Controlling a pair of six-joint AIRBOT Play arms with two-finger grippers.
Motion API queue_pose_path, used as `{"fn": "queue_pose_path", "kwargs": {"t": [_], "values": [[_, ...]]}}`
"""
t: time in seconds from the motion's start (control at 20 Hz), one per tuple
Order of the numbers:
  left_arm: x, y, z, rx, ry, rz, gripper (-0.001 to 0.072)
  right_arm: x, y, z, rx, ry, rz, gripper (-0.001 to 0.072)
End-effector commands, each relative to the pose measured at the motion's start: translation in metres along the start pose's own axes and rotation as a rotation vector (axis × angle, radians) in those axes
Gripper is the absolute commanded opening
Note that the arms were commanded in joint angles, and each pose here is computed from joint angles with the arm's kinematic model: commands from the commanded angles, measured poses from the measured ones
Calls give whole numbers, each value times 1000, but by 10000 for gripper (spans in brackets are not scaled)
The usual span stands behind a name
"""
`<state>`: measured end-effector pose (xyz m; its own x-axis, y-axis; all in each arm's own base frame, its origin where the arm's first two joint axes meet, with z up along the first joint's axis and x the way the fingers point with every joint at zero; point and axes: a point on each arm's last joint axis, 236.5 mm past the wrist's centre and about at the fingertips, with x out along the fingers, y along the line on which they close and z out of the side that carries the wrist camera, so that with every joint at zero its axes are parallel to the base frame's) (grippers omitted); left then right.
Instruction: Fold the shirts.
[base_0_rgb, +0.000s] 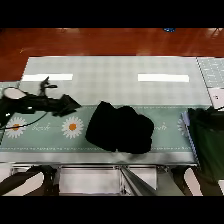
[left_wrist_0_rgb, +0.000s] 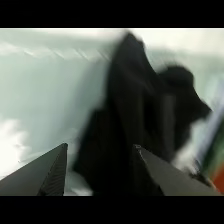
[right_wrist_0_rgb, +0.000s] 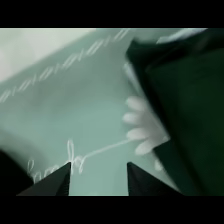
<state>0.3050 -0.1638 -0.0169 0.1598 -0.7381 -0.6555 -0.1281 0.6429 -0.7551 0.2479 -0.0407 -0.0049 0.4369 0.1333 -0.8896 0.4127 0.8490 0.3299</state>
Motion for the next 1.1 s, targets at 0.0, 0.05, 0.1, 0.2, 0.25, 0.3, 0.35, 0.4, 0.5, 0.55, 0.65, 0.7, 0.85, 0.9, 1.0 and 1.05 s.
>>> {"fn": "queue_pose_path", "kwargs": {"t": [0.0, 0.05, 0.1, 0.2, 0.25, 0.3, 0.35, 0.4, 0.5, 0.55, 0.65, 0.7, 0.85, 0.9, 1.0, 1.05], "values": [[51, -21, -19, 0, 174, -161, 505, 17, 13, -38, -25, 118, 94, 408], [65, -25, -26, 15, 222, -157, 505, 17, 11, -41, -32, 133, 87, 408], [77, -31, -31, 35, 261, -154, 505, 17, 9, -42, -36, 139, 79, 408], [97, -45, -41, 87, 325, -153, 505, 17, 5, -44, -43, 147, 64, 408], [105, -52, -47, 115, 358, -157, 505, 17, 4, -48, -47, 161, 58, 408], [110, -58, -52, 140, 391, -158, 504, 17, 1, -54, -48, 190, 52, 408], [112, -58, -59, 174, 432, -146, 455, 20, 2, -62, -47, 225, 56, 408], [113, -52, -63, 213, 468, -113, 190, 25, 5, -71, -54, 259, 65, 408], [112, -45, -61, 253, 476, -74, 25, 35, 21, -105, -89, 381, 112, 408], [110, -45, -57, 255, 467, -74, 25, 40, 29, -123, -108, 443, 133, 408], [107, -44, -48, 250, 442, -75, 25, 48, 51, -154, -133, 543, 200, 408], [105, -43, -44, 243, 432, -75, 25, 50, 62, -163, -150, 573, 225, 408], [100, -38, -31, 223, 397, -74, 25, 56, 74, -184, -196, 640, 220, 408], [97, -35, -24, 215, 375, -72, 25, 57, 75, -190, -204, 661, 213, 408], [92, -32, -13, 202, 340, -72, 25, 60, 78, -198, -217, 680, 204, 408], [90, -31, -9, 194, 332, -74, 25, 62, 83, -200, -219, 681, 210, 408]]}}
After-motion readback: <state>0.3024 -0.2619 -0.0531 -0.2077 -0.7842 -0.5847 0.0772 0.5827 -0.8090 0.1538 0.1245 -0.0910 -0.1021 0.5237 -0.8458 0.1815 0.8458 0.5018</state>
